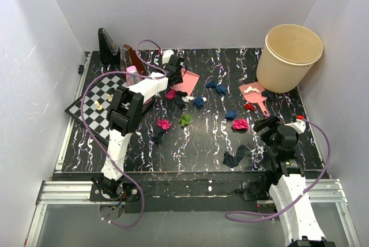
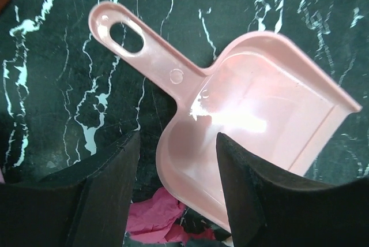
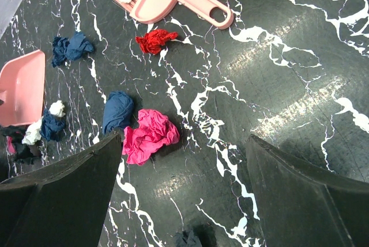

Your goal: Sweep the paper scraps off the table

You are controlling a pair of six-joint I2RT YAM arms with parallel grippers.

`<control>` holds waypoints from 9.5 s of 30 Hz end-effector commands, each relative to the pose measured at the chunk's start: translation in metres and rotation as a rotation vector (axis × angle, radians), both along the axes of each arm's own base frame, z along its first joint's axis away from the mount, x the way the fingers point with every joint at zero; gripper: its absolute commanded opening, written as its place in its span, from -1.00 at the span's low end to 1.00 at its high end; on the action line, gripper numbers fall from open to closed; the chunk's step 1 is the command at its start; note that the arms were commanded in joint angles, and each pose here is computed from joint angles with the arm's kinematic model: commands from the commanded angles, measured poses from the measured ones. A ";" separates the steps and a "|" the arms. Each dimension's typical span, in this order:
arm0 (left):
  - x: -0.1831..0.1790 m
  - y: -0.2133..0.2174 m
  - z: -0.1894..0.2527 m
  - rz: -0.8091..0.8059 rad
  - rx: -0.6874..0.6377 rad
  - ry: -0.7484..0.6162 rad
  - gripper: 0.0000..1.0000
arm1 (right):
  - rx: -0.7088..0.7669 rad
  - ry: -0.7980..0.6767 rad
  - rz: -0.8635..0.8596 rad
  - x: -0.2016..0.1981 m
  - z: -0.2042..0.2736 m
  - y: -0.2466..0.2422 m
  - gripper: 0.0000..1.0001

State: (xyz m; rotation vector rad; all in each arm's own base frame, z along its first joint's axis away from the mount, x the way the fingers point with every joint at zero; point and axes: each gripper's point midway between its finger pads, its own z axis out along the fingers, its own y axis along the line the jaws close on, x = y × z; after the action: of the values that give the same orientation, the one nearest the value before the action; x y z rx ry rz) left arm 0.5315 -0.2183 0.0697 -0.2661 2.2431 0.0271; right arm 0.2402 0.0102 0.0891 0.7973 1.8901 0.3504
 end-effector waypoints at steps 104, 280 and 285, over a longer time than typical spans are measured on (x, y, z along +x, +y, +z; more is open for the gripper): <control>-0.280 -0.284 0.057 -0.931 -0.190 0.107 -1.00 | -0.095 0.179 -0.195 -0.002 0.090 -0.037 0.86; -0.220 0.003 0.109 -0.301 -0.005 -0.368 0.64 | 0.443 0.399 1.247 -0.005 0.070 0.309 -0.84; -0.251 0.004 0.122 -0.286 -0.217 -0.268 0.80 | 0.385 0.393 1.174 0.003 0.065 0.302 -0.83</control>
State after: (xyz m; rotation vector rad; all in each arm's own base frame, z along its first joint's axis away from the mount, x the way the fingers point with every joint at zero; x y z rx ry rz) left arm 0.3036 -0.2127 0.1643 0.0845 1.9537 -0.1722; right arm 0.2342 0.3051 0.1274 -0.1232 2.6649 1.3391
